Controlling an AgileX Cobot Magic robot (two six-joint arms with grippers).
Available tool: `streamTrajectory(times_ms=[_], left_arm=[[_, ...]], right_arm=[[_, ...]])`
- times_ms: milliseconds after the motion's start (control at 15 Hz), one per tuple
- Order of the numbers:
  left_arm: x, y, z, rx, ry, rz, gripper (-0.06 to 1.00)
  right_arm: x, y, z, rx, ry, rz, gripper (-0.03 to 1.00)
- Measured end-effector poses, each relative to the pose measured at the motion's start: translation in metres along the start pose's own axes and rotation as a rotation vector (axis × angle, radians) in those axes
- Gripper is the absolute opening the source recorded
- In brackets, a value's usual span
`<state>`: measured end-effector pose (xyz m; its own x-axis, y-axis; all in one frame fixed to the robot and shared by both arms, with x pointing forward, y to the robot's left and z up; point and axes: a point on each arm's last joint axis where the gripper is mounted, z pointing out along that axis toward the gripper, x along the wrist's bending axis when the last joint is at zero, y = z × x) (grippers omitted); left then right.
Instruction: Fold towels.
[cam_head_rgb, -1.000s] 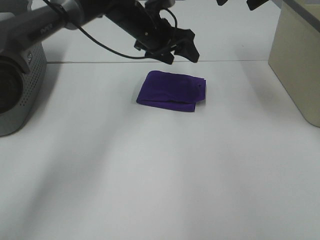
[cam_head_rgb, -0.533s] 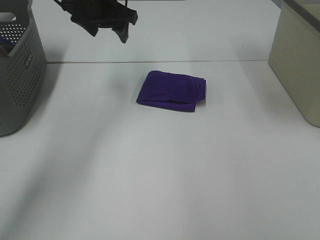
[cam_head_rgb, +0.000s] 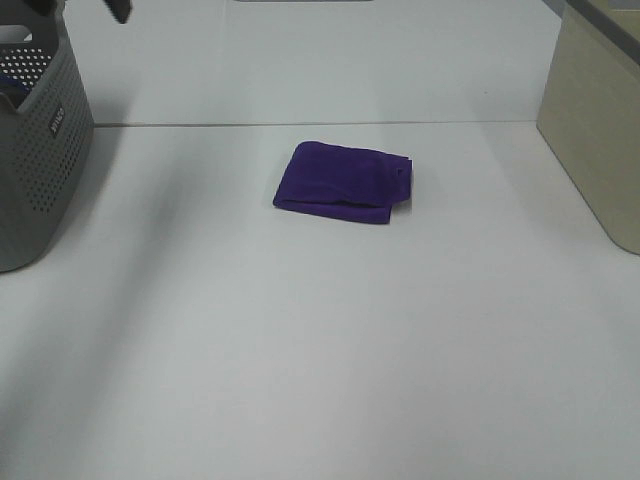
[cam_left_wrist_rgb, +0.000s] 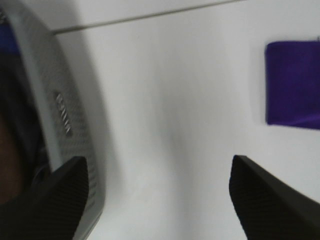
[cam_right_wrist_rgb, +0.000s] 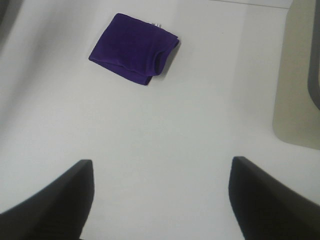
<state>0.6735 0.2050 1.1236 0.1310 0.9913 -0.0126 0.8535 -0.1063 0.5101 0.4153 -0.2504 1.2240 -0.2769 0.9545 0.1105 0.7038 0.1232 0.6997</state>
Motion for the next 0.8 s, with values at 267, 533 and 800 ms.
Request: streamTrajectory(times_ms=[267,533,800], left_arm=[[0.015,-0.095,-0.090,-0.030,0.004,-0.047,0.72],[0.030,-0.232,-0.146,-0.113,0.015,-0.047,0.72],[0.040,-0.330,-0.180,-0.299,0.026,0.044,0.72]], right_arm=[[0.008,-0.102,-0.076,-0.202,-0.005,-0.029,0.74],[0.009,-0.194,-0.097,-0.363,-0.005,-0.063,0.74],[0.005,-0.240,-0.087,-0.426,-0.025,-0.077,0.74]])
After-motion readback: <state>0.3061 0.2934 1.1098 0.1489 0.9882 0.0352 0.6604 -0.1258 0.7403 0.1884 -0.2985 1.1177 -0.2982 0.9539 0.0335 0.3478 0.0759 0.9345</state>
